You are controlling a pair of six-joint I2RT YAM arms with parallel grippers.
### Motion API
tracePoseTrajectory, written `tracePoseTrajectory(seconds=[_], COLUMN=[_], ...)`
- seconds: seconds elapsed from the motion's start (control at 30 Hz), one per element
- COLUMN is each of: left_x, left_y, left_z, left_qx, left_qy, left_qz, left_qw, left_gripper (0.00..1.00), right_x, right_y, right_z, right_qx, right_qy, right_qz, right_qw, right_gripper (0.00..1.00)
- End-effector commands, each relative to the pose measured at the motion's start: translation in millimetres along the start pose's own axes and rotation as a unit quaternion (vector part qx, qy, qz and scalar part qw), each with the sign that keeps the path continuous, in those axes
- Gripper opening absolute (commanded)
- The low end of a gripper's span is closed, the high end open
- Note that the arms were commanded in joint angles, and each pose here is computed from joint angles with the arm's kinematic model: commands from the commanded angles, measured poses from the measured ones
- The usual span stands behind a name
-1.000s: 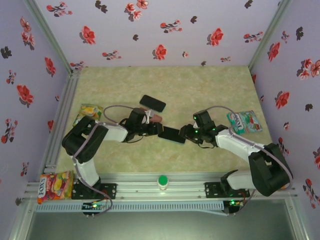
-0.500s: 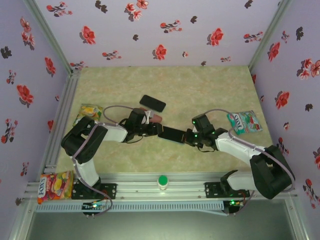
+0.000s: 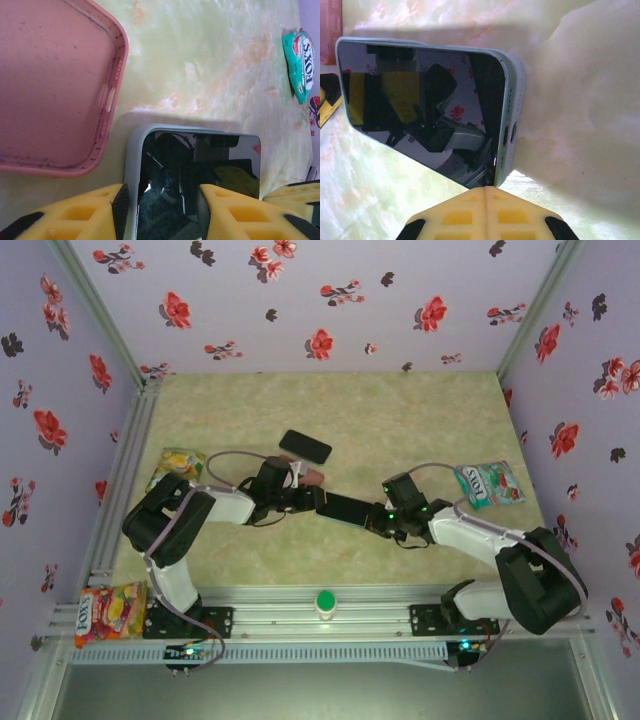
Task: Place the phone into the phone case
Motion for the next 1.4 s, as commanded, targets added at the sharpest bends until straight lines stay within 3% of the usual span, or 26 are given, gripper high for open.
tracePoseTrajectory(seconds=[0.0,1.37], left_x=[9.1,9.7], left_y=[5.4,6.5], left_z=[-3.9,-2.9], left_qx=[-0.013,-0.013], left_qy=[0.013,0.013], left_qz=[-0.001,-0.001], left_qw=[1.0,1.0], left_gripper=[0.44,0.44], right_x=[0.8,15.0], right_y=[-5.5,-35.6], right_z=[5.1,31.2], right_qx=[0.013,0.132], right_qy=[-0.005,0.053], right_qz=[0.004,0.004], right_qw=[1.0,0.99], right_gripper=[0.0,0.0])
Point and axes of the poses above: each hand's point on the last joint's axis, 136 mm out from that joint toward the fingers, its own z axis out along the fingers, its own y axis along the line the jaws close on, x = y × z, the point moved 3 cm from there along -z, back along the fingers, and after that the axes turned 3 degrees about -z, right-handed, at the moved point
